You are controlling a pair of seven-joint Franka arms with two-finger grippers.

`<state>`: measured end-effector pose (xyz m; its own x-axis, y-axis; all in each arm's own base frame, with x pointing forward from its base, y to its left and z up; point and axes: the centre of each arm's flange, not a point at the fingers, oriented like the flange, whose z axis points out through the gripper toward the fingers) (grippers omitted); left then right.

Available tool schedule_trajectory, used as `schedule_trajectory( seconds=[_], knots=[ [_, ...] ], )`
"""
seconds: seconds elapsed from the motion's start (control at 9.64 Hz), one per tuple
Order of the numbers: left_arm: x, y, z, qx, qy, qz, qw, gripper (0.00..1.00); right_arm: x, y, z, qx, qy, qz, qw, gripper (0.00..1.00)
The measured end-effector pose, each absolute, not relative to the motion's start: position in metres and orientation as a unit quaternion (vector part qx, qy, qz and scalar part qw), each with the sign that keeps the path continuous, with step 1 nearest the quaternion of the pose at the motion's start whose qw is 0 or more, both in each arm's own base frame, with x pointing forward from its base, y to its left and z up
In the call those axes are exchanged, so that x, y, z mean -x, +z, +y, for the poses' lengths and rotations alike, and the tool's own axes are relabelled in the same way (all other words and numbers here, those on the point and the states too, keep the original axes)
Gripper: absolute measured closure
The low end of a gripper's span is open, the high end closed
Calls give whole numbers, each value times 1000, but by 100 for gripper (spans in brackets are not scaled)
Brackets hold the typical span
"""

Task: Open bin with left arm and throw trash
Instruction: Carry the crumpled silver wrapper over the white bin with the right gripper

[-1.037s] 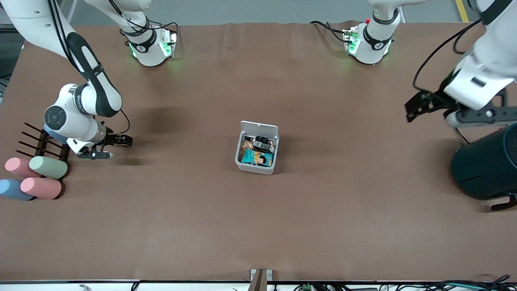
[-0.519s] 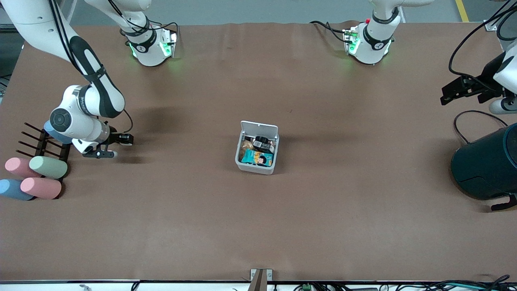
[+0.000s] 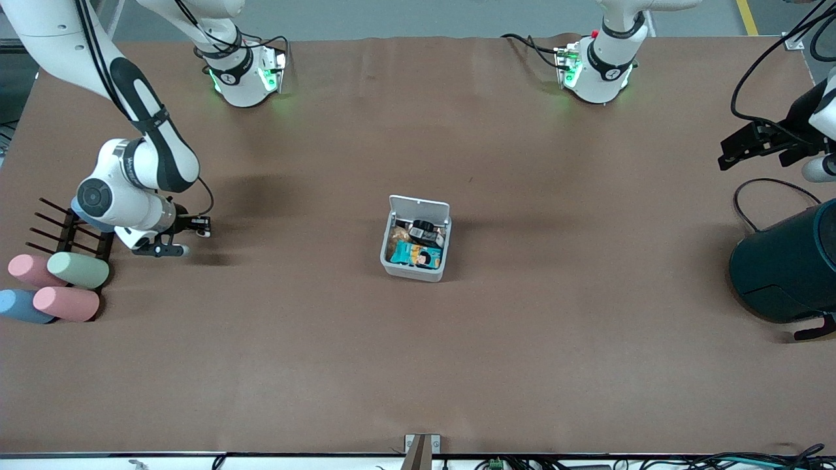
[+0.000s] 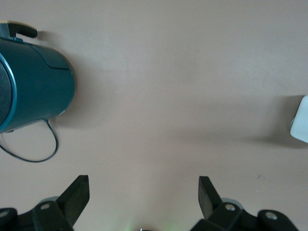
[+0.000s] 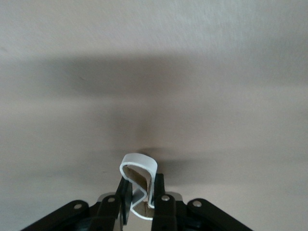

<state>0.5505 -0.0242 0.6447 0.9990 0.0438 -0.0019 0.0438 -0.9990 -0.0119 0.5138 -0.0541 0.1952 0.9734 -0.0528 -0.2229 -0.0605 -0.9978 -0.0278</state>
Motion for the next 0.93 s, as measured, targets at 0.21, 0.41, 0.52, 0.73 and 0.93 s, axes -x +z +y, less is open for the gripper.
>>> schedule_trajectory(
  seconds=[0.21,0.41,0.52,0.73,0.93],
  knots=[
    [-554,647,-24,1000,-13,-22,5,0,-565,251,-3,992,100,68,47,84],
    [-554,647,-25,1000,-14,-21,4,0,-605,316,93,988,59,121,75,86],
    [-554,646,-30,1000,-13,-15,2,0,-613,340,148,982,44,157,96,87],
    [-554,643,-56,1000,-10,7,-1,0,-618,363,253,961,20,241,134,89],
    [-553,641,-72,1000,-8,16,-1,0,-608,354,342,946,9,282,158,90]
  ],
)
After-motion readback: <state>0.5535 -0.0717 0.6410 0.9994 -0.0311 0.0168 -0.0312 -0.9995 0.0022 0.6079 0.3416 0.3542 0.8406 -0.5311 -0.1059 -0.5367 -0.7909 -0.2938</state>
